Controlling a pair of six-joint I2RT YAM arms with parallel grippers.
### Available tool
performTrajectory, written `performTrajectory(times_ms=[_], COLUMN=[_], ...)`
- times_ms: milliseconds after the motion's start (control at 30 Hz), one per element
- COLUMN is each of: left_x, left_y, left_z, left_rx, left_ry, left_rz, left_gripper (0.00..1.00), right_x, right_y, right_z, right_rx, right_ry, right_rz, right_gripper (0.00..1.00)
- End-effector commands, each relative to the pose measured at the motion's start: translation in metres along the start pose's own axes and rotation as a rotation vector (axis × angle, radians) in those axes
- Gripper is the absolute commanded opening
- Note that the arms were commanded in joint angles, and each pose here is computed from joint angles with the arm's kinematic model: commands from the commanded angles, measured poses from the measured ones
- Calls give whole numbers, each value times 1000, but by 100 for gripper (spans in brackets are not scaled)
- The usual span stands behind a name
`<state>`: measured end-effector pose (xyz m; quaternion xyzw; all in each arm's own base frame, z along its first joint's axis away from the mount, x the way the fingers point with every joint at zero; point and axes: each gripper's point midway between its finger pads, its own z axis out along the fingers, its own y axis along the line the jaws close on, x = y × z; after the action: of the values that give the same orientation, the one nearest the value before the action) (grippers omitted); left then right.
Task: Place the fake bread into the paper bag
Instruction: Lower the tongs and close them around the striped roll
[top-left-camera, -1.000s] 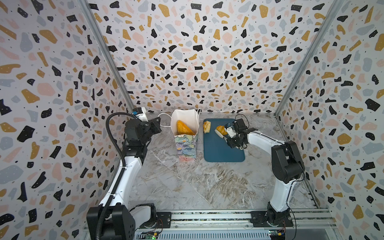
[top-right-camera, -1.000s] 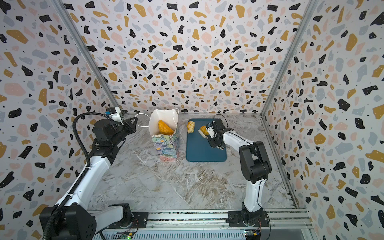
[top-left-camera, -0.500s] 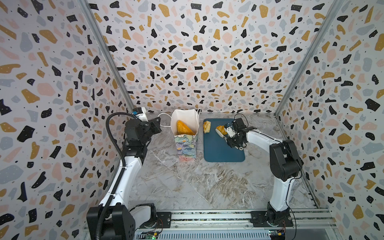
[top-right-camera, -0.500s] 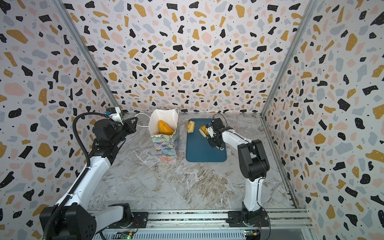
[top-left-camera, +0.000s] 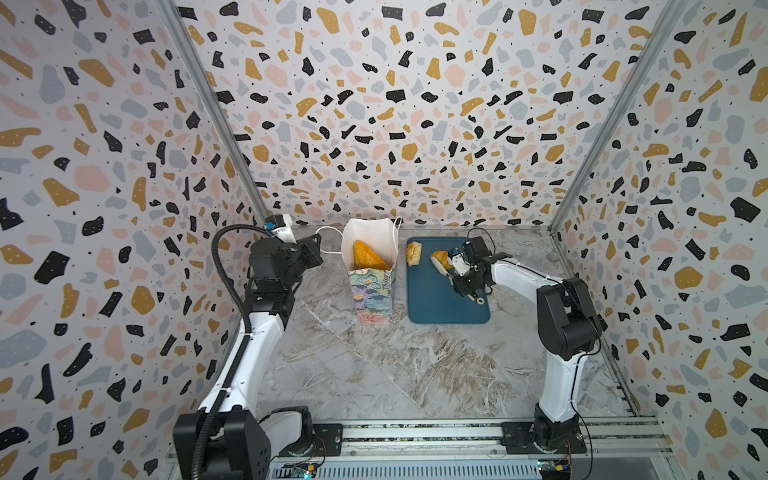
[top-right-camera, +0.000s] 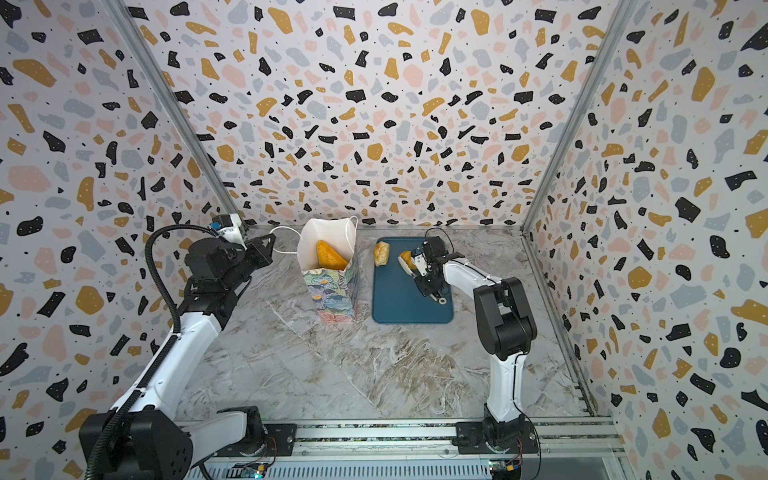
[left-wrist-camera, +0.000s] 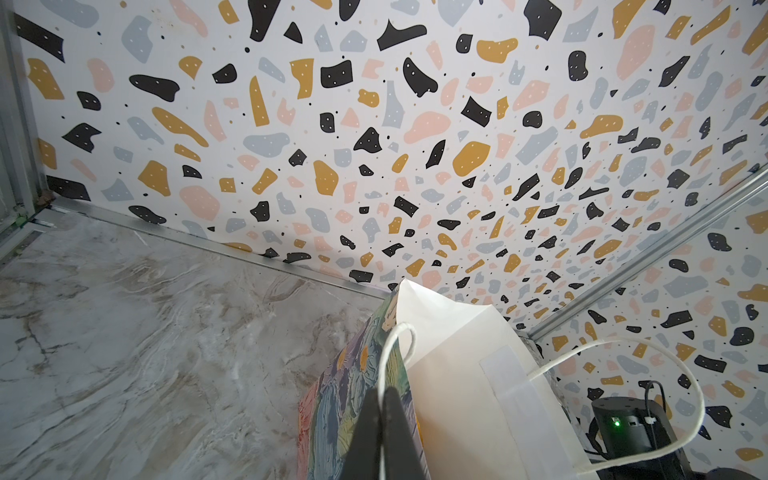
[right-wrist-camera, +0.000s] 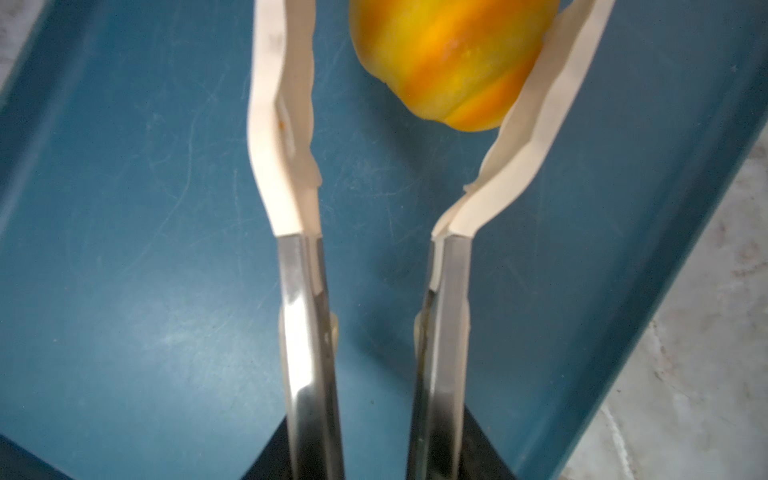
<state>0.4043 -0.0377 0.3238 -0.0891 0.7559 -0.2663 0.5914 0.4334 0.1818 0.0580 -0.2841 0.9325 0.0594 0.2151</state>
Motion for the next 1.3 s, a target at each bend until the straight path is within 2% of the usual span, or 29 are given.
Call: performTrajectory(times_ms=[0,533,1000,1267], left_x=[-10,-10,-10,-11], left_y=[-7,-8,-8,-8], left_z=[-4,-4,-4,-5], left_rx=[15,16,16,15], left_ry=[-37,-38,-39,-41], left_rz=[31,31,32,34], left_gripper=[0,0,0,0], right_x=[-16,-3,-20,-17], right_y=[5,-12,-8,-6], right_z=[-21,-18,-12,-12], right_rx=[-14,92,115,105], right_ry=[-61,31,39,45], right_rz=[-1,-15,-39,-36], right_gripper=[46,48,48,36])
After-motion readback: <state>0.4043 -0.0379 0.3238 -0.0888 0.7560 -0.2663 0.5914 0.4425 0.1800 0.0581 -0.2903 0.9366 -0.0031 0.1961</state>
